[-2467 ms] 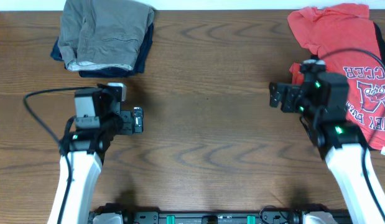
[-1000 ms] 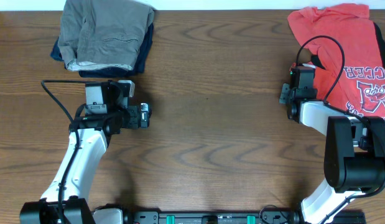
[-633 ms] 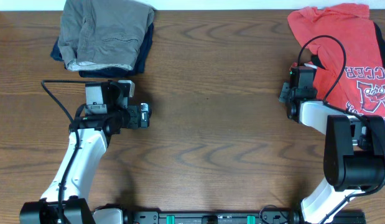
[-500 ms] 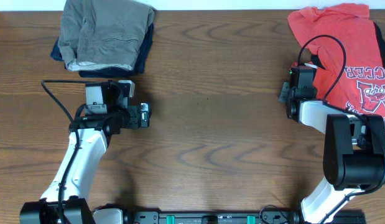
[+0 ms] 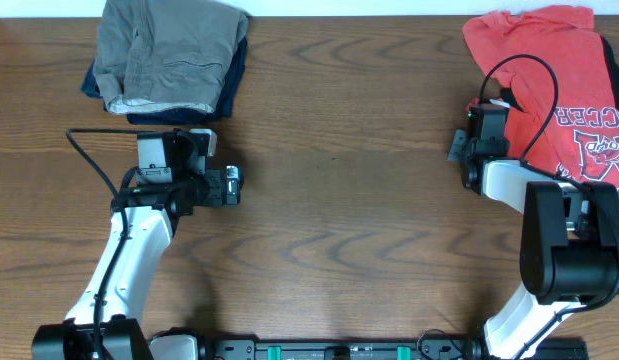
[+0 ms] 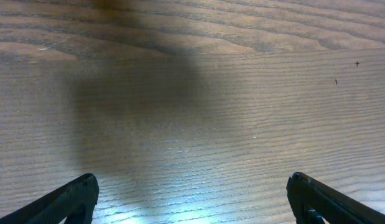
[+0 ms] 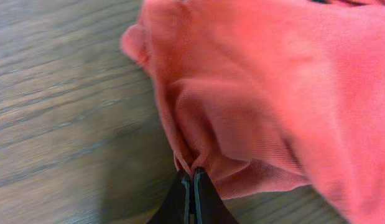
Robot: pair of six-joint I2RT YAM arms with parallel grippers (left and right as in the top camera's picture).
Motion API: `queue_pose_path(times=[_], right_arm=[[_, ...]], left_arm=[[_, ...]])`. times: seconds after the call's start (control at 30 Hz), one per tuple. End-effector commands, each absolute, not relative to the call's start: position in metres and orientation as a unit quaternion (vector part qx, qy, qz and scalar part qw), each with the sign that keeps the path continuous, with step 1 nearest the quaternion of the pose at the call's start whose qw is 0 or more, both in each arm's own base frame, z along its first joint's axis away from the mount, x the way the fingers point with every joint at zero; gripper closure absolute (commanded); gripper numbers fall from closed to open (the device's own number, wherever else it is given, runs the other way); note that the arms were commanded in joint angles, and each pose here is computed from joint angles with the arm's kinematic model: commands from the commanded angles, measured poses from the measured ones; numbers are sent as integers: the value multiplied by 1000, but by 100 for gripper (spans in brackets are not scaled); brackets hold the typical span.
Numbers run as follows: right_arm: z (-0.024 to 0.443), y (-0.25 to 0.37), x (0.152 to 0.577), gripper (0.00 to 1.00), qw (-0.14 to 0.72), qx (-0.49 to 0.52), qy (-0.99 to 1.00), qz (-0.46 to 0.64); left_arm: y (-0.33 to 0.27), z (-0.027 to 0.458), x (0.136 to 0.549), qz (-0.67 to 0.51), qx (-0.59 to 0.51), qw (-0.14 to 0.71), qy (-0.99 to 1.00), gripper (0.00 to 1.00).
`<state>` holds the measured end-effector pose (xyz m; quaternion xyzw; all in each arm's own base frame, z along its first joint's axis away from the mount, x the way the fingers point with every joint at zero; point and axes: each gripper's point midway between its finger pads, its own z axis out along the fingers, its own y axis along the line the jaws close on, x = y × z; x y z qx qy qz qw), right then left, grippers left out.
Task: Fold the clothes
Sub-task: 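Grasp the red t-shirt edge with the right gripper, then drag the red t-shirt left to the table center with right gripper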
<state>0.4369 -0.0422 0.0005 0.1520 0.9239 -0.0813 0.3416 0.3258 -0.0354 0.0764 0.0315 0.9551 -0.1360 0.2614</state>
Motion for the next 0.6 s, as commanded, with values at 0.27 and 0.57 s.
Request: queue_pose_path(times=[0.27, 0.57], right_arm=[[65, -4, 424, 99, 348, 133, 928, 30], [142, 51, 411, 99, 379, 66, 914, 132]], left_arm=[[-37, 83, 332, -140, 31, 271, 952, 2], [-37, 86, 337, -139, 32, 282, 949, 2]])
